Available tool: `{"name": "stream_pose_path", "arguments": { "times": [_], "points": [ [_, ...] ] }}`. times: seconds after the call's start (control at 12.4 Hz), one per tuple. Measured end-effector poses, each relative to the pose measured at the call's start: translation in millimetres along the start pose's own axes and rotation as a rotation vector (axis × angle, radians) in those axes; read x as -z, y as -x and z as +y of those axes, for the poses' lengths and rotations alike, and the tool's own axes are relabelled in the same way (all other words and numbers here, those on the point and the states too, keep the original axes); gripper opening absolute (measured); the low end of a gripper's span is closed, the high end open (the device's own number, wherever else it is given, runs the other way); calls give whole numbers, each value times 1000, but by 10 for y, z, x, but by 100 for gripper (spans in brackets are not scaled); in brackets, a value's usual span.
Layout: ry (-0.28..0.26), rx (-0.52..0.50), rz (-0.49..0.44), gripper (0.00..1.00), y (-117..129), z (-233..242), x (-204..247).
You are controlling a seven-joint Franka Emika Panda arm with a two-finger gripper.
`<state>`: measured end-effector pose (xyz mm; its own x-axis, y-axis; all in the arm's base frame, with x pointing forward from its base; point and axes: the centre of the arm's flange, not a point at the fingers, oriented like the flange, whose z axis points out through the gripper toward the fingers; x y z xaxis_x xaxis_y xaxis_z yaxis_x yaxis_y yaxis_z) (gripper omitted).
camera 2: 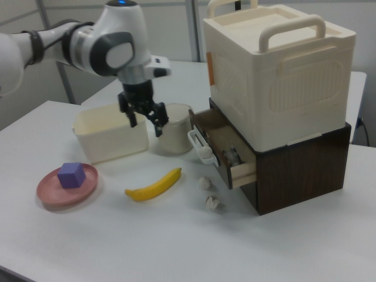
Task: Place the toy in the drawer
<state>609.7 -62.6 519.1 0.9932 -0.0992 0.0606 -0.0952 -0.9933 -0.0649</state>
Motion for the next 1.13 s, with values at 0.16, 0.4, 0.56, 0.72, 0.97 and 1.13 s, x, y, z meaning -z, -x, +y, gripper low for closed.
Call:
{"name": "stream_pose_path", "arguments": {
  "times": [0.16, 0.4, 0.56, 0.72, 0.97, 1.13],
  "points": [
    [42, 68, -21, 100, 67, -286, 50],
    [47, 60, -6, 100, 84, -221, 143],
    [47, 56, 3, 100, 93, -194, 197],
    [47, 56, 3, 100, 93, -195, 201],
    [47, 58, 0, 100, 97, -209, 198],
    [46, 62, -7, 100, 105, -234, 190]
  ]
}}
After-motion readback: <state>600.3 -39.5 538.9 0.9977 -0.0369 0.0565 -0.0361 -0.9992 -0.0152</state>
